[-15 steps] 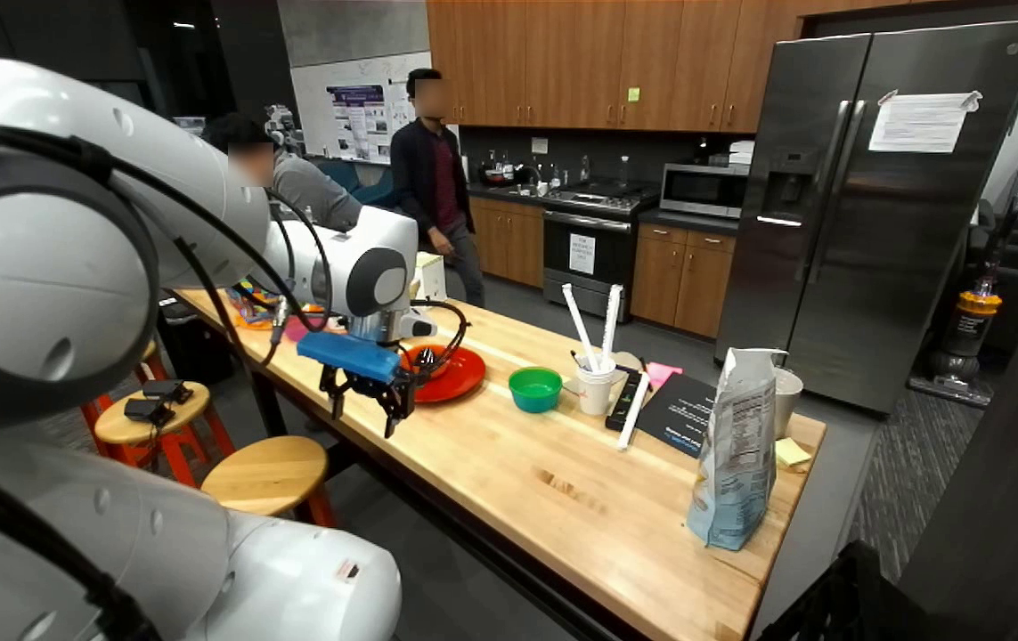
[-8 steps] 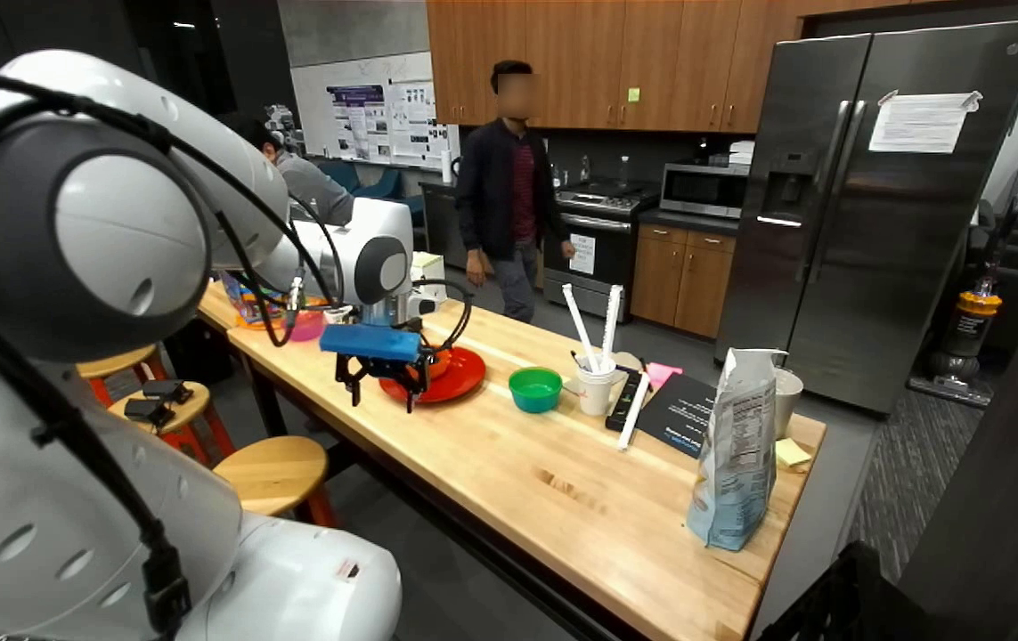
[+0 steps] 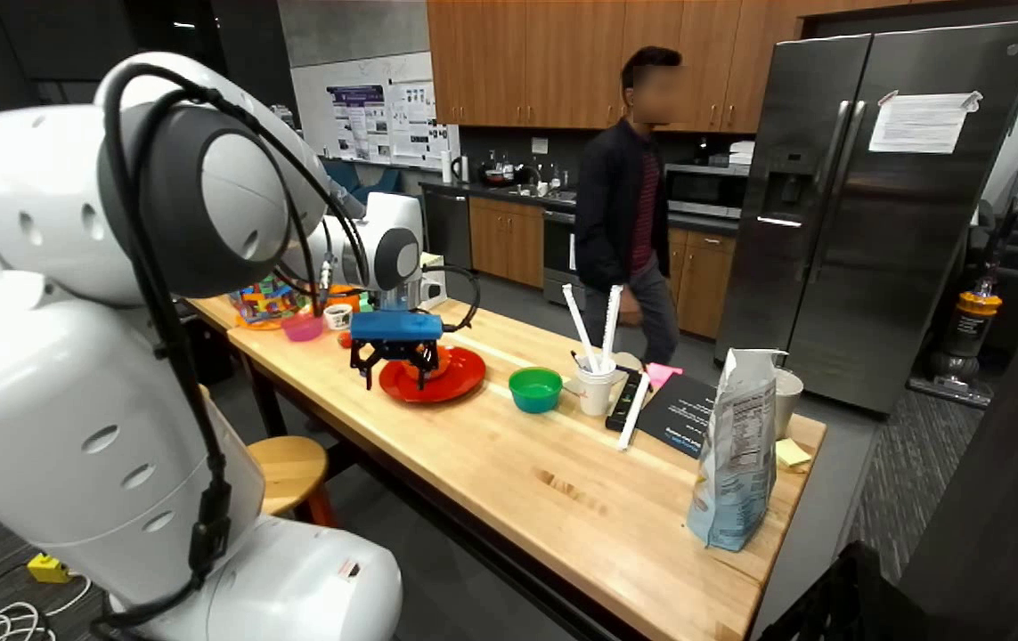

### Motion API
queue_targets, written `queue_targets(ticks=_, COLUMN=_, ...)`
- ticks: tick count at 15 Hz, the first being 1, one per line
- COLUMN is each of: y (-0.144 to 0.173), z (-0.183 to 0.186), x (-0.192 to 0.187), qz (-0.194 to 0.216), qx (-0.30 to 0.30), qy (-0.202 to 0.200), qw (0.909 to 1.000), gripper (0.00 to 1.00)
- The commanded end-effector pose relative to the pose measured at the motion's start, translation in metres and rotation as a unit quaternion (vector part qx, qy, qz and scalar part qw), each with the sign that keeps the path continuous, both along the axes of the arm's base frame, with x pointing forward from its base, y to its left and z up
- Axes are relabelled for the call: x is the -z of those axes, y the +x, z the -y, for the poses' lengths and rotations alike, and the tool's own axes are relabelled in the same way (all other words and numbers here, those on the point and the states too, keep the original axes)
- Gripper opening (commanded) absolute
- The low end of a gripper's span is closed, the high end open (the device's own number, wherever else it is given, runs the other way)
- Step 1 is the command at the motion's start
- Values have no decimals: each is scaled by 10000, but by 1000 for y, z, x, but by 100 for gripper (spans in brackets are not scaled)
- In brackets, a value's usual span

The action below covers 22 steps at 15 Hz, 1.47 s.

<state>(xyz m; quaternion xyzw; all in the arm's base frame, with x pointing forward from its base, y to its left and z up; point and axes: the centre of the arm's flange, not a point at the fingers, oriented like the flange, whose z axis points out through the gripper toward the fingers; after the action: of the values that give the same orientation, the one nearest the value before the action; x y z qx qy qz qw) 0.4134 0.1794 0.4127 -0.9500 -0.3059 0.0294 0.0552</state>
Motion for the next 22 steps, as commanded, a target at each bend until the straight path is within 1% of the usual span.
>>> queue_targets(ticks=1, y=29, z=-11, x=-4, qz=41, qx=-378, qy=59, qw=9993, gripper=100)
queue_targets(ticks=6, y=49, z=-22, x=-2, qz=115, qx=-738, qy=154, qw=9971, gripper=100)
queue_targets(ticks=12, y=69, z=-32, x=-1, qz=238, qx=-959, qy=191, qw=9949, gripper=100)
queue_targets(ticks=15, y=82, z=-35, x=-5, qz=297, qx=-943, qy=178, qw=9949, gripper=100)
queue_targets(ticks=17, y=92, z=-34, x=-7, qz=347, qx=-914, qy=68, qw=9952, gripper=100)
queue_targets(ticks=20, y=109, z=-26, x=-4, qz=454, qx=-765, qy=-5, qw=9960, gripper=100)
queue_targets(ticks=22, y=121, z=-19, x=2, qz=570, qx=-630, qy=50, qw=9964, gripper=100)
